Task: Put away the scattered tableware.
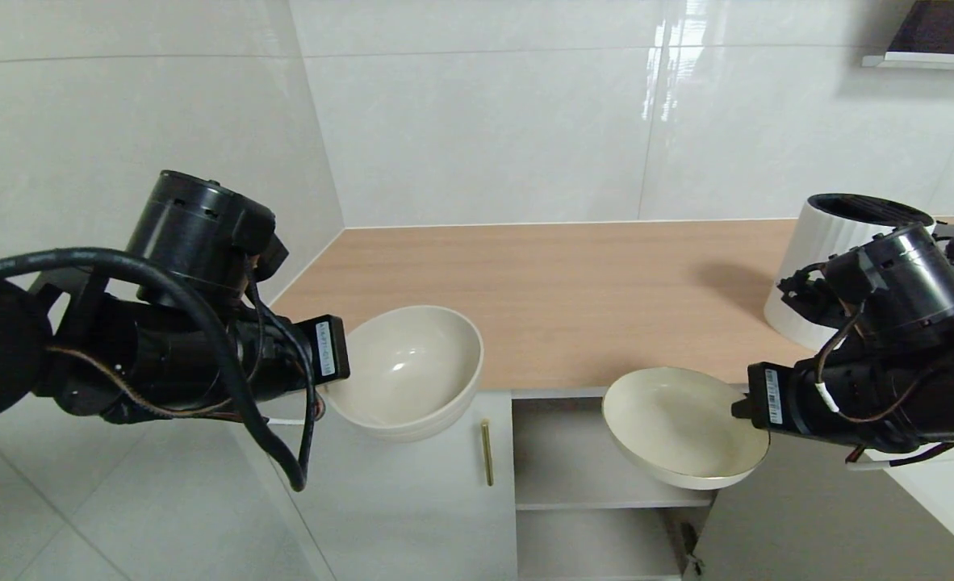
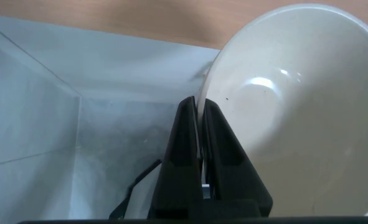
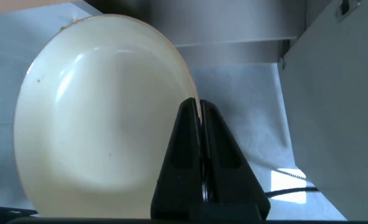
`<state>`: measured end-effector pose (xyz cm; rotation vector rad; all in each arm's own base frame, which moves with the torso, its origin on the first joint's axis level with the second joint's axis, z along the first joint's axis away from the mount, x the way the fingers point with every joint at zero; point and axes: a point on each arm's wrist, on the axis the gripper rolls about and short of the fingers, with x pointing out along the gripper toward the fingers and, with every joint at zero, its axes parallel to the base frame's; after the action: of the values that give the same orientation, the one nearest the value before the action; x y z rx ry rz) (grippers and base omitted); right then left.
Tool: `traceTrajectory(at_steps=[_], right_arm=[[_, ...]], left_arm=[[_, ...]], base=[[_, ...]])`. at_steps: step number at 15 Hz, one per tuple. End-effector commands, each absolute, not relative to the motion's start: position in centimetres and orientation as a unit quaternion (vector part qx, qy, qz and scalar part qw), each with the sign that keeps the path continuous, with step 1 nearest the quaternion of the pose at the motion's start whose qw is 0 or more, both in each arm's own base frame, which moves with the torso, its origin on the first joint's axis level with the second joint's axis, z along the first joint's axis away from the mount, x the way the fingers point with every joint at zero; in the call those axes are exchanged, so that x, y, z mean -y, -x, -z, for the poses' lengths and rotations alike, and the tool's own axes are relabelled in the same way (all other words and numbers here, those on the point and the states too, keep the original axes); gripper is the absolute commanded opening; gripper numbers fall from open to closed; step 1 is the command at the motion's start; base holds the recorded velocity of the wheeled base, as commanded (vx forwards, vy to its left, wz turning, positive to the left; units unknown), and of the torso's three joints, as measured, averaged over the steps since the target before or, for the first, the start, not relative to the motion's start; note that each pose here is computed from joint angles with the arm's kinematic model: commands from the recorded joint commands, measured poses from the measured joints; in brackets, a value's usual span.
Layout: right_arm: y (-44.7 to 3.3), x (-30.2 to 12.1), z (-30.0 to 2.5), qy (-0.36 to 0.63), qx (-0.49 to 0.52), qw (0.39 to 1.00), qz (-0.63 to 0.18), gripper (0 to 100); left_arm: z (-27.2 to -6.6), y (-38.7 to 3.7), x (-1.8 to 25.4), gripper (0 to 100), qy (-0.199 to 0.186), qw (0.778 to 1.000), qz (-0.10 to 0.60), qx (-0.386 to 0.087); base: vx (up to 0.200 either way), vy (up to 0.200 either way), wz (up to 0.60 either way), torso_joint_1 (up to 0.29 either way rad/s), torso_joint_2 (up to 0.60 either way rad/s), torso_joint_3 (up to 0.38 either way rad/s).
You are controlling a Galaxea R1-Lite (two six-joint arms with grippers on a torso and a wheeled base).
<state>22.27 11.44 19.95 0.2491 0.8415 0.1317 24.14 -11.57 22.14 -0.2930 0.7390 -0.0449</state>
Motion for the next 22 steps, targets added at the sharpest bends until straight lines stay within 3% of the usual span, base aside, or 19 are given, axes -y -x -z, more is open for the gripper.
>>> traceTrajectory(at_steps=[1,6,22], right_arm=[[-22.4,-11.5,-19.7,-0.118,-0.411,0.902,-0.063,0],[-22.8,-11.7,-18.8,-0.115,-0.416,0.9,-0.061,0],[-23.9,-12.3,-17.0,-0.102,-0.437,0.892,-0.048,0]], left_arm=[[-22.0,-24.2,11.6,0,0.142,0.921,0.021,-0.361],[-22.0,-24.3,11.7,0,0.141,0.921,0.021,-0.363],[-21.7,-24.5,11.7,0,0.14,0.92,0.019,-0.367]], base=[[0.0,0.0,0.0,0.0,0.0,0.0],[0.0,0.0,0.0,-0.082,0.2,0.11],[0.0,0.0,0.0,-0.177,0.48,0.291]])
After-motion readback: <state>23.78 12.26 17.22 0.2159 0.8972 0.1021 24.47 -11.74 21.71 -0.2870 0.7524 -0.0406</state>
